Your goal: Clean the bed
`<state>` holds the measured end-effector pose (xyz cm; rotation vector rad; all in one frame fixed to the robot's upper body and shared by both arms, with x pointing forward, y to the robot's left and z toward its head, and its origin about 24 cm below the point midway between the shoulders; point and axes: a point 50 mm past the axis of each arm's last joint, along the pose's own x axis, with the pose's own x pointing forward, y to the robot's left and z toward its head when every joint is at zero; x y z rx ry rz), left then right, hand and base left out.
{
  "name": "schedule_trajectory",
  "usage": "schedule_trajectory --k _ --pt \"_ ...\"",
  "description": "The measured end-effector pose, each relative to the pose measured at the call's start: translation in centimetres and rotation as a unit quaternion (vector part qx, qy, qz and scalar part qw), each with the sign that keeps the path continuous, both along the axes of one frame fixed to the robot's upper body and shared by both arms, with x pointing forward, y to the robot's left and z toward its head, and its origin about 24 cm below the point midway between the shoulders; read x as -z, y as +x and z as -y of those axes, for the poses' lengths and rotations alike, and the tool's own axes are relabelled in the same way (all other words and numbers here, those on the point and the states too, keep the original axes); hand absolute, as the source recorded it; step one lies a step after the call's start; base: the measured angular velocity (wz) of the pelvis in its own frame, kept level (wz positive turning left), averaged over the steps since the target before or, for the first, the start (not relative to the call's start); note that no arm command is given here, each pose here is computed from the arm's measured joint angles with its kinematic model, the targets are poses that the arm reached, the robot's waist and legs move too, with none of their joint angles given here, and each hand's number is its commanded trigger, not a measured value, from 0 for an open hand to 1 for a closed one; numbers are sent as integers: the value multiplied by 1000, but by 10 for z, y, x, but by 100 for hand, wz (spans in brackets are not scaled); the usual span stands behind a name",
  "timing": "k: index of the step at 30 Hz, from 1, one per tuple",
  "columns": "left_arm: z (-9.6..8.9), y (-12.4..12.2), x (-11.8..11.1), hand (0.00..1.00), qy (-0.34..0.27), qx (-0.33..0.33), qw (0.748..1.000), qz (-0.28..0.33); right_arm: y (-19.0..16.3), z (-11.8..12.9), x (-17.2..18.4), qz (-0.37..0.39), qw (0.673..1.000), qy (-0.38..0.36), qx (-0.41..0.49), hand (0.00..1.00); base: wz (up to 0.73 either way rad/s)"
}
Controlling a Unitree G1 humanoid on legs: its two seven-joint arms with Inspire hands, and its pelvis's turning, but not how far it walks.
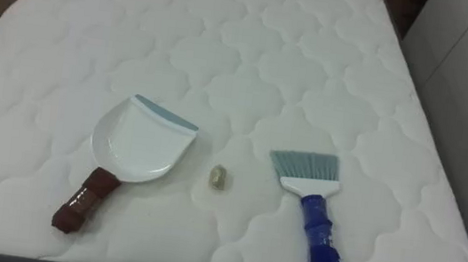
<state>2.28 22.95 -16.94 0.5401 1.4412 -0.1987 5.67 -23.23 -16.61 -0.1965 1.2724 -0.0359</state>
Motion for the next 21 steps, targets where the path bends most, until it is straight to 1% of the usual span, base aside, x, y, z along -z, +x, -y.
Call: schedule_trajectory --k 13,21 --pt "-3 1 -1 0 6 0 1000 7 0 -1 0 2 1000 -17 5 0 0" --pt "-6 3 -2 0 20 -4 999 28 2 0 -1 12 999 -31 -1 0 0"
